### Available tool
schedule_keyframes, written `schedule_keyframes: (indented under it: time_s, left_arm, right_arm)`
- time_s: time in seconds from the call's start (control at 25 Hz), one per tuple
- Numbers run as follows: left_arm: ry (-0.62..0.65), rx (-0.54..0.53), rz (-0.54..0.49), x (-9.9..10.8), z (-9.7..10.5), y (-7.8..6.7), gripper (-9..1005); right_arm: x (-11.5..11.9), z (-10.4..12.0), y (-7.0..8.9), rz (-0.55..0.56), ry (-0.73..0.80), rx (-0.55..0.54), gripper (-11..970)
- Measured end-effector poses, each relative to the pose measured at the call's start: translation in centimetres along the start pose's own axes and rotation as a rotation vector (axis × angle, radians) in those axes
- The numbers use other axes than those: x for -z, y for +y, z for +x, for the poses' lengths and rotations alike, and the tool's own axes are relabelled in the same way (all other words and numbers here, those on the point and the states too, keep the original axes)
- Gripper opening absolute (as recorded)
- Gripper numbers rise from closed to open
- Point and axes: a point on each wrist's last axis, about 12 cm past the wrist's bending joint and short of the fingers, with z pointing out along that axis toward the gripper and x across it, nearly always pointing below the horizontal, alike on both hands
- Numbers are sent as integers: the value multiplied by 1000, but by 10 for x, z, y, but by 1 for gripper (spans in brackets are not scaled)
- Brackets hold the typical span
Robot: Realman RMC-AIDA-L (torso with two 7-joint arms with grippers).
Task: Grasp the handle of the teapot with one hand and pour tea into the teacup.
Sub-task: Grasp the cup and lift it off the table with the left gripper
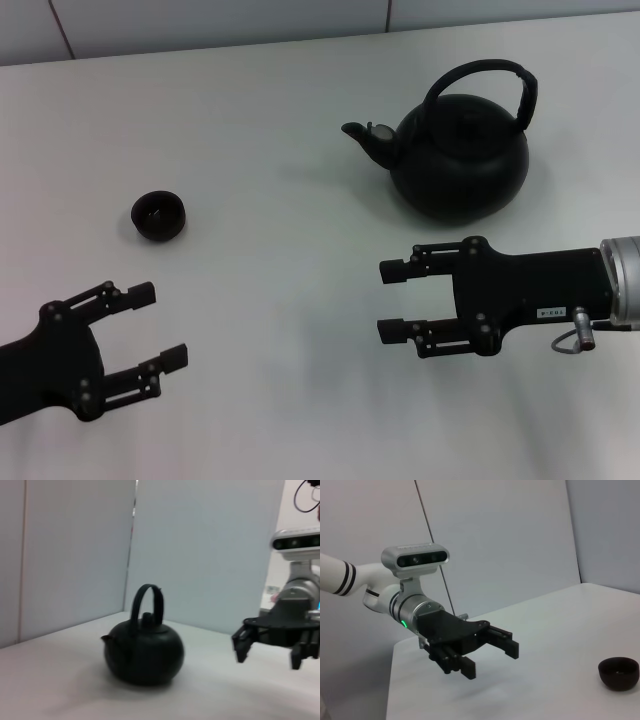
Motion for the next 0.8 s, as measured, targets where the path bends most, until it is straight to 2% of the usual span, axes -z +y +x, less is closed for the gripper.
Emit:
schedule_keyframes:
  time_s: [0.24,0.32,0.36,0.6,0.8]
  left_arm:
    - [9,11,-88,1,2,9,796]
    - [-14,35,-167,3,4,16,796]
    - [-14,35,-167,3,4,16,796]
    - [-23,111,-349,9,11,32,795]
    - [8,133,-392,3,14,42,796]
  right_arm:
    - [0,-1,0,0,-4,2,681]
    - [0,-1,-1,0,-4,3,681]
    - [0,-1,-1,0,-4,3,682]
    - [0,-1,-1,3,-7,2,682]
    - [-1,-4,-2,2,-9,8,682]
